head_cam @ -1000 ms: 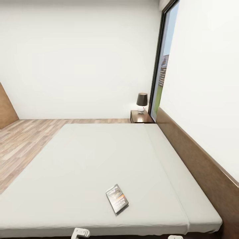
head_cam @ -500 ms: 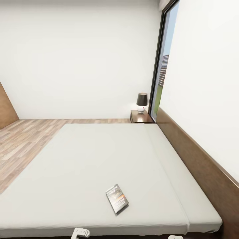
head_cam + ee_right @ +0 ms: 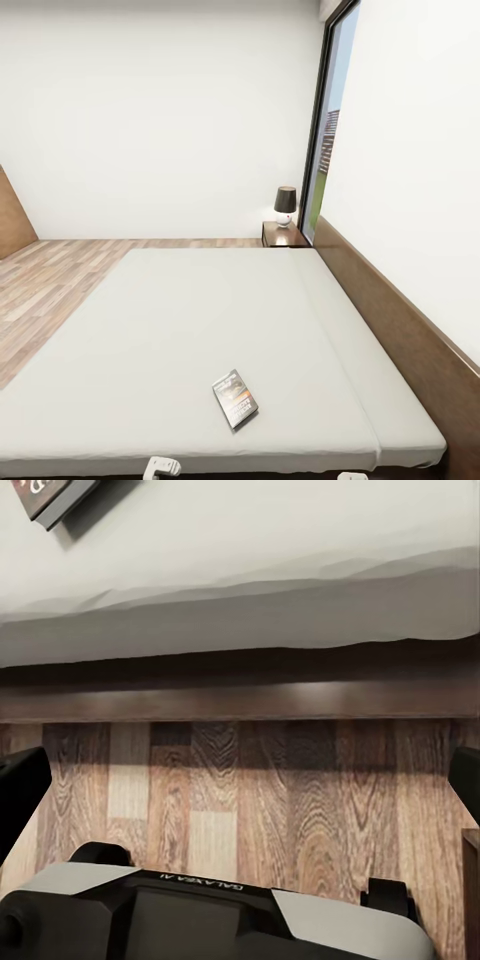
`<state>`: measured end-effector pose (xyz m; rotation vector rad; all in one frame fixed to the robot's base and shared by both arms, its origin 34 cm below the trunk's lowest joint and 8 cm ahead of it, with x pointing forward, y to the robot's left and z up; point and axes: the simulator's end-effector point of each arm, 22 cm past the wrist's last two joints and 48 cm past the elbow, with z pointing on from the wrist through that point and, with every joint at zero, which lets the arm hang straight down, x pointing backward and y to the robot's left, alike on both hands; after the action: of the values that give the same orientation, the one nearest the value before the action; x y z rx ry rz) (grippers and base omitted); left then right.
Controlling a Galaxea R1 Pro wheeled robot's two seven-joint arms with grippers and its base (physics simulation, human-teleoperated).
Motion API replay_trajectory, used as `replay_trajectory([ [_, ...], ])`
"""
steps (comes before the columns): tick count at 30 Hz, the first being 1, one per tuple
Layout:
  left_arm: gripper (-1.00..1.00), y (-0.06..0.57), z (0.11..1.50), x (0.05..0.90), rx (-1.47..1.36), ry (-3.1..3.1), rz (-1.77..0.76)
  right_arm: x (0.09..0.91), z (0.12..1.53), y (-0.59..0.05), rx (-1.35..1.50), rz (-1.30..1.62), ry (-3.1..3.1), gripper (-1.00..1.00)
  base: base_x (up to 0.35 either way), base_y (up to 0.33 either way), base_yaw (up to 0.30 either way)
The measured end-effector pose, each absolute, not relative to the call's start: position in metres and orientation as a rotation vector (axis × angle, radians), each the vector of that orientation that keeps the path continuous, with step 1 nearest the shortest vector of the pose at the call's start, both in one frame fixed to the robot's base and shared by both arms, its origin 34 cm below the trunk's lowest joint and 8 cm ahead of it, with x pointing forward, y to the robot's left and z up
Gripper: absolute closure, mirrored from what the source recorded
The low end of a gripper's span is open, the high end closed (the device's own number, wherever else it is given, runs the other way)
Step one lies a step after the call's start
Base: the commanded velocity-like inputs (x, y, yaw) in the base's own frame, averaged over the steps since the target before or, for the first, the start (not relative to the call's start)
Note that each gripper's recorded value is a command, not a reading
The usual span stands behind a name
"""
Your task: In the bedroom, move the book from the bed onto either nightstand, and place the two sandals side by side next to the bed.
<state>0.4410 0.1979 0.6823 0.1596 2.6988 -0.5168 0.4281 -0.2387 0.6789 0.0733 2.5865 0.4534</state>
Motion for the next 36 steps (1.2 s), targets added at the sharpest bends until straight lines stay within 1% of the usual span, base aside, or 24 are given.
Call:
replay_trajectory([
  [3, -1.0, 0.193, 0.685, 0.446, 0.162, 2.695, -0.524, 0.428, 0.679, -0.239, 0.073, 0.453, 2.586, -1.0, 0.0, 0.0, 0.0],
  [6, -1.0, 0.172, 0.692, 0.46, 0.166, 2.695, -0.554, 0.428, 0.679, -0.239, 0.074, 0.453, 2.586, -1.0, 0.0, 0.0, 0.0],
  [10, -1.0, 0.131, 0.742, 0.533, 0.157, 2.683, -0.597, 0.428, 0.679, -0.239, 0.074, 0.452, 2.586, -1.0, 0.0, 0.0, 0.0],
  [12, -1.0, 0.121, 0.777, 0.569, 0.145, 2.665, -0.599, 0.428, 0.679, -0.239, 0.074, 0.453, 2.586, -1.0, 0.0, 0.0, 0.0],
  [14, -1.0, 0.116, 0.831, 0.612, 0.13, 2.603, -0.585, 0.428, 0.679, -0.239, 0.074, 0.454, 2.586, -1.0, 0.0, 0.0, 0.0],
  [20, -1.0, 0.116, 0.938, 0.678, 0.103, 2.447, -0.582, 0.428, 0.679, -0.239, 0.074, 0.453, 2.586, -1.0, 0.0, 0.0, 0.0],
  [32, -1.0, 0.074, 1.088, 0.753, 0.218, 2.253, -0.67, 0.428, 0.679, -0.239, 0.073, 0.452, 2.586, -1.0, 0.0, 0.0, 0.0],
  [36, -1.0, 0.053, 1.14, 0.765, 0.224, 2.167, -0.797, 0.428, 0.679, -0.239, 0.073, 0.452, 2.587, -1.0, 0.0, 0.0, 0.0],
])
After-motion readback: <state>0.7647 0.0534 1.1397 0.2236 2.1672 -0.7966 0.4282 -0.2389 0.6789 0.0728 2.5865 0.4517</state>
